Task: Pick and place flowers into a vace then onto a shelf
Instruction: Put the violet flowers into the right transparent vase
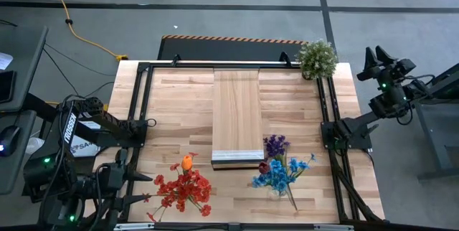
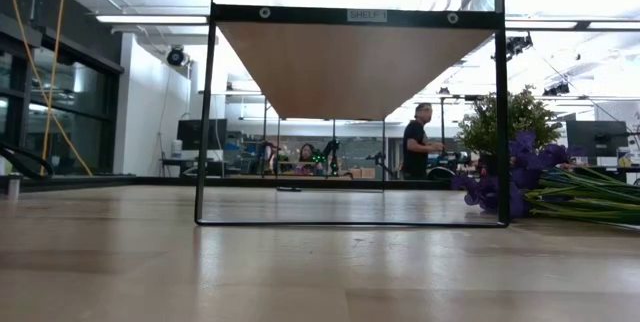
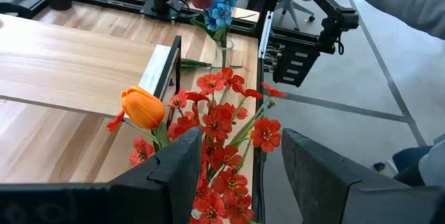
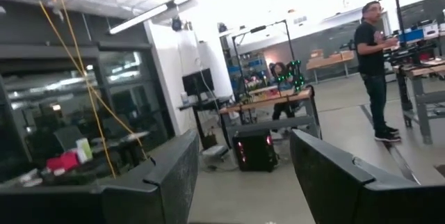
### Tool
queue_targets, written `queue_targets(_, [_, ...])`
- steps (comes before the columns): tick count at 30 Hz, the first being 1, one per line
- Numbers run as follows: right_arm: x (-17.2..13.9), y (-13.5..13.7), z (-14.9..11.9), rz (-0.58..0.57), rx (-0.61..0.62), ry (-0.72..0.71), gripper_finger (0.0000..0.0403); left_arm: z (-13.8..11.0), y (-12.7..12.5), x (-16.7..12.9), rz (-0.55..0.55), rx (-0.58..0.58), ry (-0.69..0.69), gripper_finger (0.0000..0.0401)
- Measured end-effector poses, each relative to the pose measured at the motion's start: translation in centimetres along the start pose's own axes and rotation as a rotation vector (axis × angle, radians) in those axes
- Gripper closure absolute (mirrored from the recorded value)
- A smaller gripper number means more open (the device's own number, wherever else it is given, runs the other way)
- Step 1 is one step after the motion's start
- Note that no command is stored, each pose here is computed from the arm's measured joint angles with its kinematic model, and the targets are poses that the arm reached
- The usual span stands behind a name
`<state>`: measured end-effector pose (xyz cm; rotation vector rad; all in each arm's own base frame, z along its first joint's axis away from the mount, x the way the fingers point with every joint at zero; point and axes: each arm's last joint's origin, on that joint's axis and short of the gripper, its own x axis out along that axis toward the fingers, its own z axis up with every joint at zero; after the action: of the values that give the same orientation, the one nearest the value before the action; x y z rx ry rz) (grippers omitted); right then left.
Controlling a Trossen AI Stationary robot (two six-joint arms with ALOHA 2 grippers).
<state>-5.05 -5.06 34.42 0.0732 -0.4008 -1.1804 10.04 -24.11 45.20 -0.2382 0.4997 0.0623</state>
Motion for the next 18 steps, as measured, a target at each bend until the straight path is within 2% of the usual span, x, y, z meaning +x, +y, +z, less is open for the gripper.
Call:
queue_targets(12, [0.03,0.35,-0.15,0.016,-0.061,0.031,0.0191,0.04,0.02,0.00,0.005,-0.023,-0.015,0.0169])
queue_targets(18, [0.48,1.00,-0.30,0.115,-0.079,0.012,0.0185,0.04,0.01,0.00,0.005,-0.030,-0.015,0.0169])
